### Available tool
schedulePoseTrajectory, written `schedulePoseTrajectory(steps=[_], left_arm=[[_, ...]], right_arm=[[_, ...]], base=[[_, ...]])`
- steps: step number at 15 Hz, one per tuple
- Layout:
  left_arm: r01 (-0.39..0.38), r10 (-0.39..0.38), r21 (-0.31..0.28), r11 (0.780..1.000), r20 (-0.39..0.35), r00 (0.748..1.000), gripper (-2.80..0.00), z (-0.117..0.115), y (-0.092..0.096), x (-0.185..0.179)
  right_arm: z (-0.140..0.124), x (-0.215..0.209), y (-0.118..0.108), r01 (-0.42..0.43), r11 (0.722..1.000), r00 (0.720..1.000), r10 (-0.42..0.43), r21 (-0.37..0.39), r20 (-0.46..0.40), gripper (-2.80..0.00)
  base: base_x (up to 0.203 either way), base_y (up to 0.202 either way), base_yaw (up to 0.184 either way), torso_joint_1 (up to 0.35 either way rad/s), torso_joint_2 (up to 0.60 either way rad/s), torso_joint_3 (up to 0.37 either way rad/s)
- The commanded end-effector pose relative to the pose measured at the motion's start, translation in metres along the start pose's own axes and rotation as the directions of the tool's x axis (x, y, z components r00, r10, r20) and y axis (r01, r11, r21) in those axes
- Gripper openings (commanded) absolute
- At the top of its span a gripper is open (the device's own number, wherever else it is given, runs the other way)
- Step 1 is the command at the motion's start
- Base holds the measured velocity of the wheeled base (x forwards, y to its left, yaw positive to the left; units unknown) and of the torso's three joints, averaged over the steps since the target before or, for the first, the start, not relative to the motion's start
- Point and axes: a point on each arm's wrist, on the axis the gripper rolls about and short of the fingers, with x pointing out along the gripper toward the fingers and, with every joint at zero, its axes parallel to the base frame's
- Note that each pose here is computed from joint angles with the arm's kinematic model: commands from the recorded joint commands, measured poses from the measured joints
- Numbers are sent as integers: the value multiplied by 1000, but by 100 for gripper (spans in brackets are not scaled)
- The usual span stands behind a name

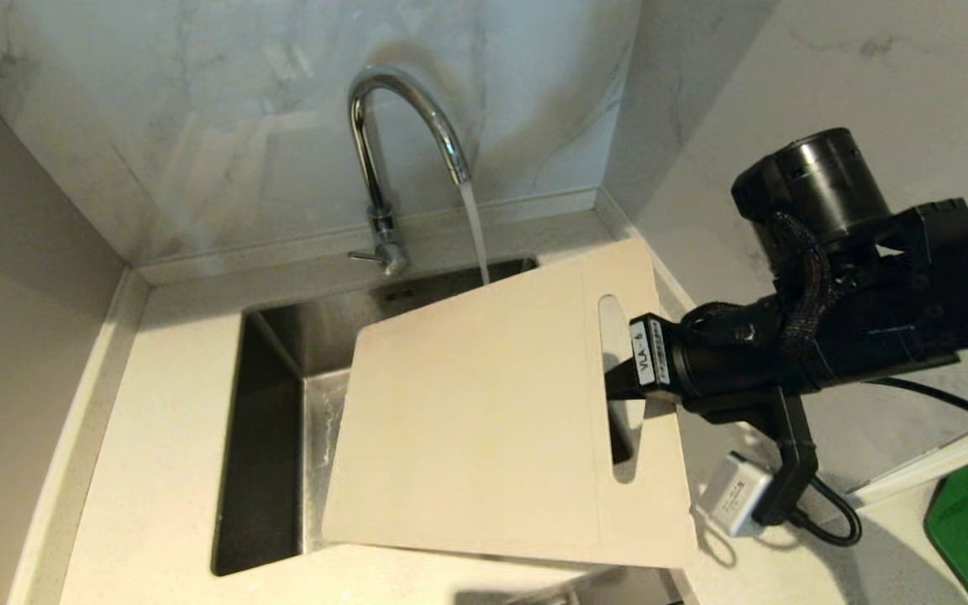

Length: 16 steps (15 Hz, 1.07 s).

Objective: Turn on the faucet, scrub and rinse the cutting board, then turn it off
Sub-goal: Scrub the cutting board underwater

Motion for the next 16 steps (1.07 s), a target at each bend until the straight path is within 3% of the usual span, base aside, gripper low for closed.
schedulePoseTrajectory(steps=[1,7,8,10,14,16], left_arm=[[-1,1,-7,1000,-2,1000,-280,-1,0,0],[3,-4,8,1000,19,1000,-280,5,0,-2],[19,-19,9,1000,65,998,-280,23,0,-7],[64,-65,13,998,90,994,-280,64,-1,-11],[100,-101,22,995,32,994,-280,143,-1,18],[102,-102,29,994,-9,995,-280,170,-1,44]], right_arm=[[-16,15,4,-6,1000,1000,6,-9,-1,-280],[-21,18,5,-8,1000,1000,8,-8,-8,-280],[-22,19,6,-8,1000,1000,8,-8,-11,-280],[-23,18,5,-5,1000,1000,5,-11,-17,-280],[-24,18,4,-1,1000,1000,1,-14,-21,-280],[-25,19,4,0,1000,1000,0,-14,-20,-280]], base=[[0,0,0,0,0,0],[0,0,0,0,0,0],[0,0,0,0,0,0],[0,0,0,0,0,0],[0,0,0,0,0,0],[0,0,0,0,0,0]])
